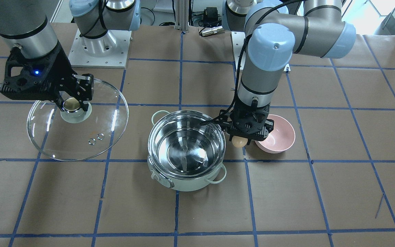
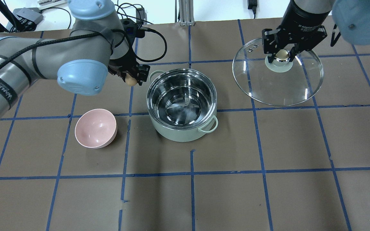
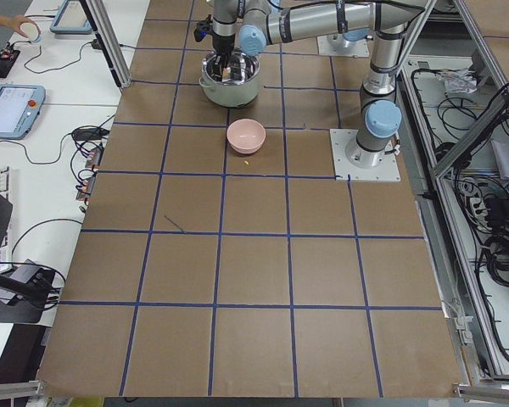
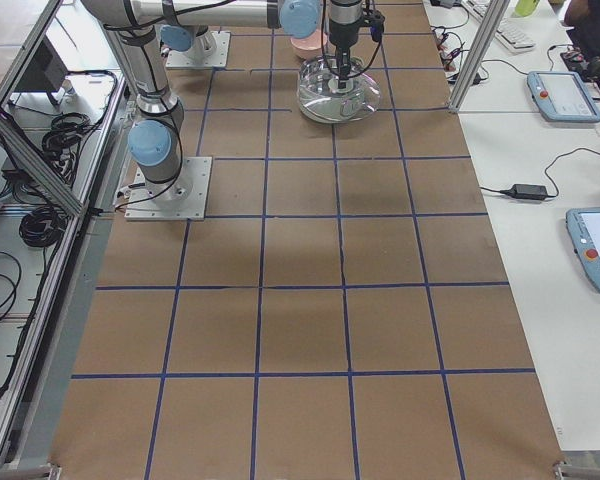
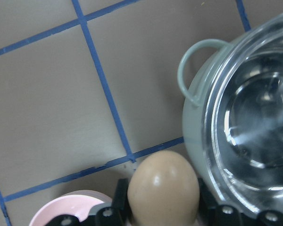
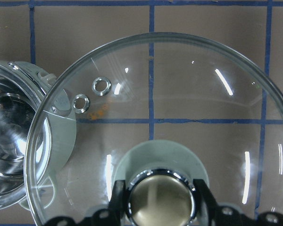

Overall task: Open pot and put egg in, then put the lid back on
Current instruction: 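Lift the egg from the bowl with the left gripper and carry it over the pot, then lower the egg into the pot and open the left gripper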

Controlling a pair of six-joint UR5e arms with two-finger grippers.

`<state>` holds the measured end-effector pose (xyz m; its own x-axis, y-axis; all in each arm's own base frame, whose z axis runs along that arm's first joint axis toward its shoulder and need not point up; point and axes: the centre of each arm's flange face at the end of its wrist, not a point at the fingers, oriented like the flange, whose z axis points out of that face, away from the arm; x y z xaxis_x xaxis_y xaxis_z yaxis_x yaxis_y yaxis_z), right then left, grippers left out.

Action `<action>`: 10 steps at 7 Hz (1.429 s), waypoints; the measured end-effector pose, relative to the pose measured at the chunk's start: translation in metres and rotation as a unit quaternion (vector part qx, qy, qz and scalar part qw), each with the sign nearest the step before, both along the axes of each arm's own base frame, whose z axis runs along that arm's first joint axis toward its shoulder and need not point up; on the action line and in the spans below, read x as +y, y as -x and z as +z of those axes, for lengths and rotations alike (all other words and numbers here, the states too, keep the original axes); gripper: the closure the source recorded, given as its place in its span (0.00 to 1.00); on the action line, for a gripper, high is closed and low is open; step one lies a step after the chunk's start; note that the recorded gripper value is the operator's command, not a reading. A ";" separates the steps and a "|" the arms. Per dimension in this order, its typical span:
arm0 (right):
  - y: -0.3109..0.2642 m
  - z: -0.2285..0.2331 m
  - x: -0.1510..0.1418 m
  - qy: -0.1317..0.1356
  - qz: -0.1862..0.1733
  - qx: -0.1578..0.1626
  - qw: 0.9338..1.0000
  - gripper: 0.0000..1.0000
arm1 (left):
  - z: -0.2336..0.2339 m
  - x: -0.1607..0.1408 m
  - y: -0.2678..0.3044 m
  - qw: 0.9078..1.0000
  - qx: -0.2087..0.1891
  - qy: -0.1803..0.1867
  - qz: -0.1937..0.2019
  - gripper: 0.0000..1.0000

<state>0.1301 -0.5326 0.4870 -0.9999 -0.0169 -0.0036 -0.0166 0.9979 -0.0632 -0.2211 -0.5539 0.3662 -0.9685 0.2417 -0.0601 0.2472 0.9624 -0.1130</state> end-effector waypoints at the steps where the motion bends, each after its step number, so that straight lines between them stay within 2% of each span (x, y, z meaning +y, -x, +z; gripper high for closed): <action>1: 0.000 0.001 0.000 0.001 -0.001 -0.001 1.000 0.76 | -0.010 -0.006 0.021 1.000 -0.004 0.002 0.013 0.76; 4: 0.000 0.004 -0.001 0.008 0.001 0.000 1.000 0.80 | -0.052 -0.011 0.068 0.999 -0.022 0.000 0.027 0.75; 6: 0.005 0.005 0.001 0.006 0.002 0.022 1.000 0.80 | -0.075 -0.007 0.083 0.999 -0.031 -0.006 0.017 0.70; 7: 0.007 0.011 0.006 0.005 0.002 0.029 1.000 0.80 | -0.080 -0.005 0.084 0.999 -0.036 -0.008 0.014 0.51; 8: 0.005 0.017 0.011 0.007 0.003 0.025 1.000 0.80 | -0.083 -0.004 0.084 0.999 -0.038 -0.009 0.013 0.19; 10: -0.002 0.026 0.017 0.014 0.008 0.004 1.000 0.80 | -0.084 -0.004 0.084 0.999 -0.040 -0.010 0.012 0.09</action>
<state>0.1323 -0.5154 0.5129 -0.9995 -0.0322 0.0044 -0.0324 0.9953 -0.0912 -0.3053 -0.5576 0.2826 -0.9660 0.2212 -0.1336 0.2324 0.9697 -0.0749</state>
